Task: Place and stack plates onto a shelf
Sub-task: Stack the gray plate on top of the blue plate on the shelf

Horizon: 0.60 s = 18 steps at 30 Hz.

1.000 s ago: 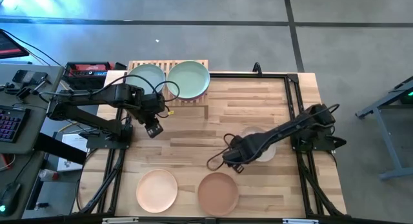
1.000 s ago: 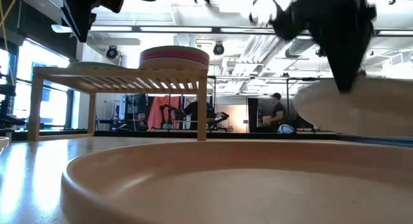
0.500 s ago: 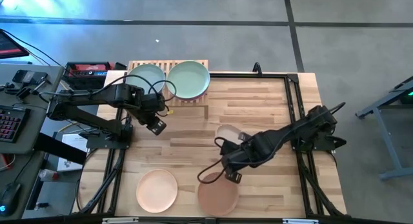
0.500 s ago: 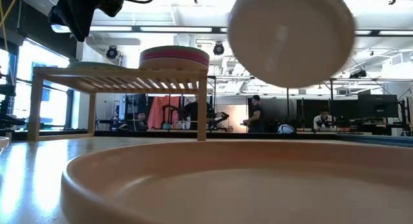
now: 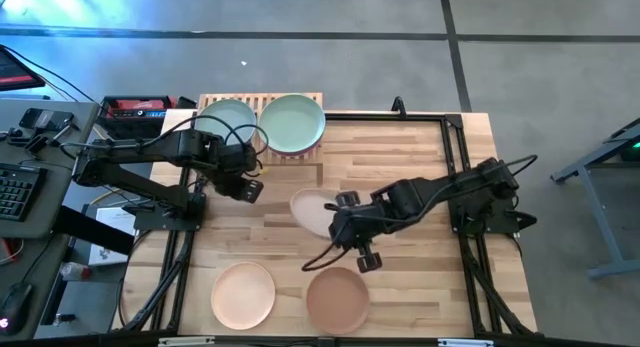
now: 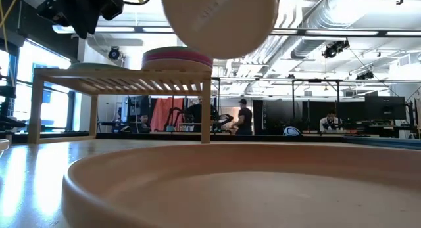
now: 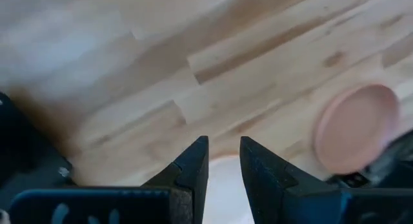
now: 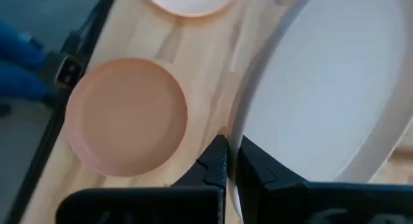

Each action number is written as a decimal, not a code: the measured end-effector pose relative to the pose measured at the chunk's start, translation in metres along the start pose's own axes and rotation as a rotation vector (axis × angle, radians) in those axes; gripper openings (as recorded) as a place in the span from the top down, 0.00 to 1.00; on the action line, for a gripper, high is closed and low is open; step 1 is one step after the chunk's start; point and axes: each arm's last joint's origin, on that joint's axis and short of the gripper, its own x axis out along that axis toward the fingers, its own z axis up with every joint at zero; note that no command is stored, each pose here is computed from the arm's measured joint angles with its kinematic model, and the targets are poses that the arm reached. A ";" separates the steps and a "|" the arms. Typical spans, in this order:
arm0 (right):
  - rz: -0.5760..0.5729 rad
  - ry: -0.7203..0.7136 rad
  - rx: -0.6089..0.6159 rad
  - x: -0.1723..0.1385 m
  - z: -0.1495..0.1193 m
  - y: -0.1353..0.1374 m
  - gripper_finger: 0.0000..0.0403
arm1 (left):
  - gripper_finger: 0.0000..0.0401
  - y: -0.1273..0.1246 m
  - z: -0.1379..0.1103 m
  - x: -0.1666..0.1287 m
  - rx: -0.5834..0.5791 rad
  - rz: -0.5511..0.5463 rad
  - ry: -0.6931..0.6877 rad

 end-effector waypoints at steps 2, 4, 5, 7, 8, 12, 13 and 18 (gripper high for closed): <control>0.030 -0.013 -0.088 0.002 0.002 -0.002 1.00 | 0.81 -0.002 0.000 0.000 -0.024 -0.028 0.022; 0.058 -0.018 -0.179 0.004 0.002 -0.003 1.00 | 0.81 -0.004 0.000 0.000 -0.043 -0.051 0.032; 0.069 -0.022 -0.220 0.005 0.003 -0.003 1.00 | 0.81 -0.005 0.000 0.000 -0.046 -0.065 0.031; 0.079 -0.028 -0.294 0.007 0.004 -0.003 1.00 | 0.81 -0.008 0.001 0.000 -0.048 -0.097 0.033; 0.082 -0.027 -0.331 0.008 0.004 -0.003 1.00 | 0.81 -0.008 0.001 0.000 -0.046 -0.109 0.033; 0.064 -0.020 -0.464 0.012 0.004 -0.006 1.00 | 0.81 -0.013 0.003 -0.001 -0.051 -0.161 0.024; 0.062 -0.018 -0.491 0.014 0.004 -0.007 1.00 | 0.81 -0.014 0.004 -0.001 -0.057 -0.173 0.027; 0.055 -0.003 -0.591 0.019 0.004 -0.011 1.00 | 0.81 -0.016 0.004 -0.002 -0.116 -0.202 0.049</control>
